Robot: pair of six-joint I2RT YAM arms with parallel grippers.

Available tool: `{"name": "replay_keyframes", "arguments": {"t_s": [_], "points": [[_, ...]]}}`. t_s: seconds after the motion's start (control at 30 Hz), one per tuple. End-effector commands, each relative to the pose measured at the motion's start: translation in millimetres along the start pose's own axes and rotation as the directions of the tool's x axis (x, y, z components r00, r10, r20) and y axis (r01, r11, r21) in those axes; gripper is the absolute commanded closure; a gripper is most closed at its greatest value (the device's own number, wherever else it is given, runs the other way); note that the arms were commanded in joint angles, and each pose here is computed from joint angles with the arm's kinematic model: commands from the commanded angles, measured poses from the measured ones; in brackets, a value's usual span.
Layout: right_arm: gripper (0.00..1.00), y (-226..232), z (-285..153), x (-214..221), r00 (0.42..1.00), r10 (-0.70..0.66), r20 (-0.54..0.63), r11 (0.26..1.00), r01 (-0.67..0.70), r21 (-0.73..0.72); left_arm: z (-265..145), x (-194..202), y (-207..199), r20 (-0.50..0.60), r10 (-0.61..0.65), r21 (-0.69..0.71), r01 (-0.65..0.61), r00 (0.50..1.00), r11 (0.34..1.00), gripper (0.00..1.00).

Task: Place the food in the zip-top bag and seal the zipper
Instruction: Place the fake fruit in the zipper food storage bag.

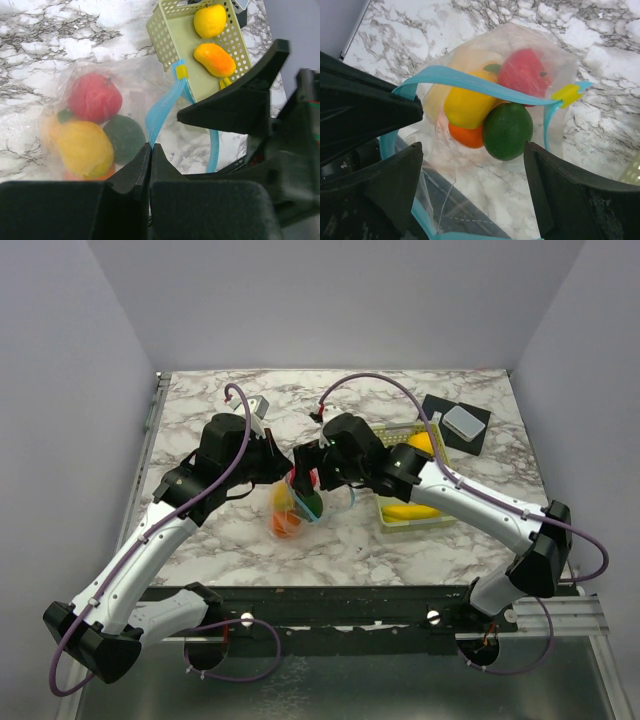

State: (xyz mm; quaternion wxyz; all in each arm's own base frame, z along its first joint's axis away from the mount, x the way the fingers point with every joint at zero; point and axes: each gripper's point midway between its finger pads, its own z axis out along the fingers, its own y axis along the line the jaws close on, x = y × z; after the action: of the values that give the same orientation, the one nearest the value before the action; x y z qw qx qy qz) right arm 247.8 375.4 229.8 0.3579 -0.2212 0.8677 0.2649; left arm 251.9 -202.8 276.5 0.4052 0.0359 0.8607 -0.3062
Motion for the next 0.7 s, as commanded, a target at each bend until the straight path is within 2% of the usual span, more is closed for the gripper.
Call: {"name": "replay_keyframes", "arguments": {"t_s": [0.0, 0.37, 0.67], "points": [[0.13, -5, -35, -18, 0.997, 0.013, 0.074, 0.999, -0.016, 0.042, -6, -12, -9, 0.035, 0.010, 0.031, -0.011, 0.999, 0.999, 1.00], [0.16, -40, -82, -29, 0.986, 0.017, 0.166, 0.978, -0.051, 0.203, -4, -10, -7, 0.030, 0.014, 0.026, -0.015, 0.999, 1.000, 1.00], [0.16, -94, -113, -9, 0.992, 0.004, 0.128, 0.902, -0.059, 0.429, -4, -11, -8, 0.031, 0.022, 0.027, -0.023, 0.999, 0.999, 1.00]]}}
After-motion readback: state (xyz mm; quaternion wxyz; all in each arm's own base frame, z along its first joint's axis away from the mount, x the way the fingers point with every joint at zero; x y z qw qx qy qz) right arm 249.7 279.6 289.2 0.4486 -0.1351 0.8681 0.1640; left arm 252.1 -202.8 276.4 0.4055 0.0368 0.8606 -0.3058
